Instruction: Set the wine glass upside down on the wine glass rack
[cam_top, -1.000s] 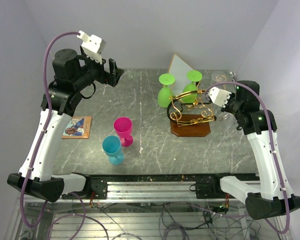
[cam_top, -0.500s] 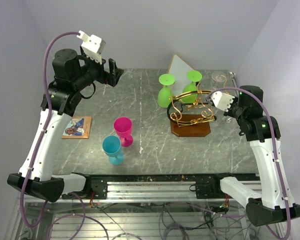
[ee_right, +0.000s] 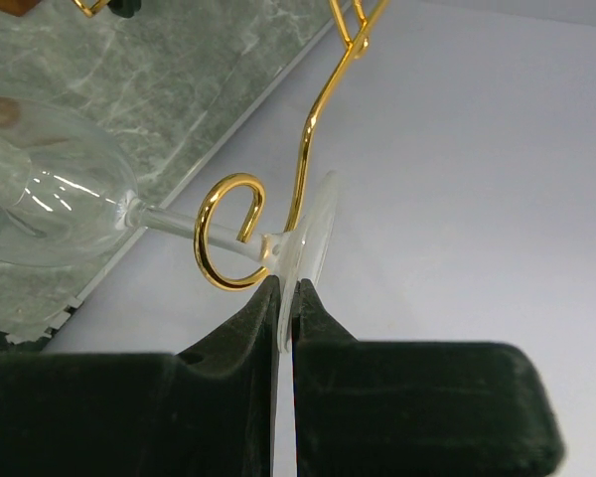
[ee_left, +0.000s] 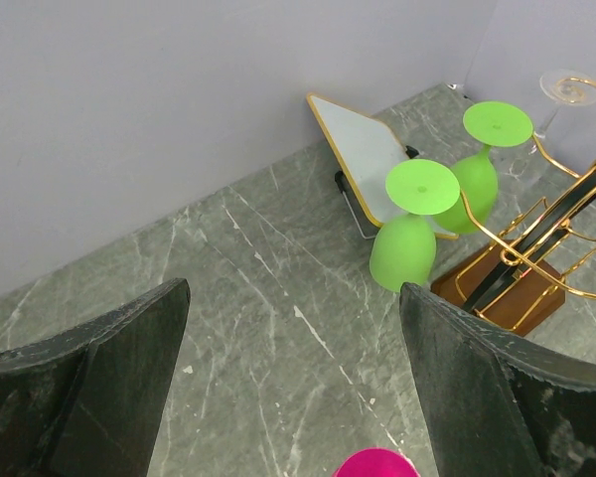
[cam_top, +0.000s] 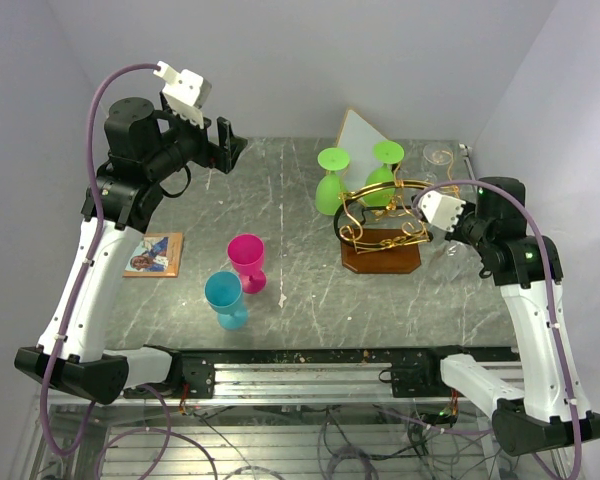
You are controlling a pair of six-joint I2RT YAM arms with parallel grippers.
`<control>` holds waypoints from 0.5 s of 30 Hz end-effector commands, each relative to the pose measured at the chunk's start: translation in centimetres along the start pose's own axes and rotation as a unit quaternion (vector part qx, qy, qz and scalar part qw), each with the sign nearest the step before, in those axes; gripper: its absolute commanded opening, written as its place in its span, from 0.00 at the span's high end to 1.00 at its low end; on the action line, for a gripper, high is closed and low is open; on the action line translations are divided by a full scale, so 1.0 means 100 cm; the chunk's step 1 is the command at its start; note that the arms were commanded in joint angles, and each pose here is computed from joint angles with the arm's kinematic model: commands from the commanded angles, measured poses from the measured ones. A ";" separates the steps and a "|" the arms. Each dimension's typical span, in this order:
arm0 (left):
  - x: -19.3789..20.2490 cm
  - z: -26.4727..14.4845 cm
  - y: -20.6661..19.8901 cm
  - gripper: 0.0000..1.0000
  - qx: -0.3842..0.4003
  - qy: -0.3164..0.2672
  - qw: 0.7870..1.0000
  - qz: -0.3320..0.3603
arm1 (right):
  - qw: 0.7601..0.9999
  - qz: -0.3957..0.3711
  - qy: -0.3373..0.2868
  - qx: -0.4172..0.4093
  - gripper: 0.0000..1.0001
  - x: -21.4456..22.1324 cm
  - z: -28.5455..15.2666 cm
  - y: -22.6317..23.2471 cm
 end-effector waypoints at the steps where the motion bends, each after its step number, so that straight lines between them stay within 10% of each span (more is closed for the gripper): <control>1: -0.006 -0.001 0.003 0.03 -0.001 -0.011 1.000 0.012 | 0.999 0.010 -0.034 0.015 1.00 -0.005 -0.010 -0.006; 15: -0.006 -0.001 0.003 0.03 -0.002 -0.010 1.000 0.014 | 0.998 0.011 -0.063 0.014 1.00 -0.011 -0.014 -0.012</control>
Point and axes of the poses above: each gripper's point midway between its finger pads, its own z axis out along the fingers, its own y axis along the line the jaws close on, x = y × z, the point moved 7 cm from there along -z, back along the fingers, and after that the axes turned 10 degrees about -z, right-handed, at the moved point
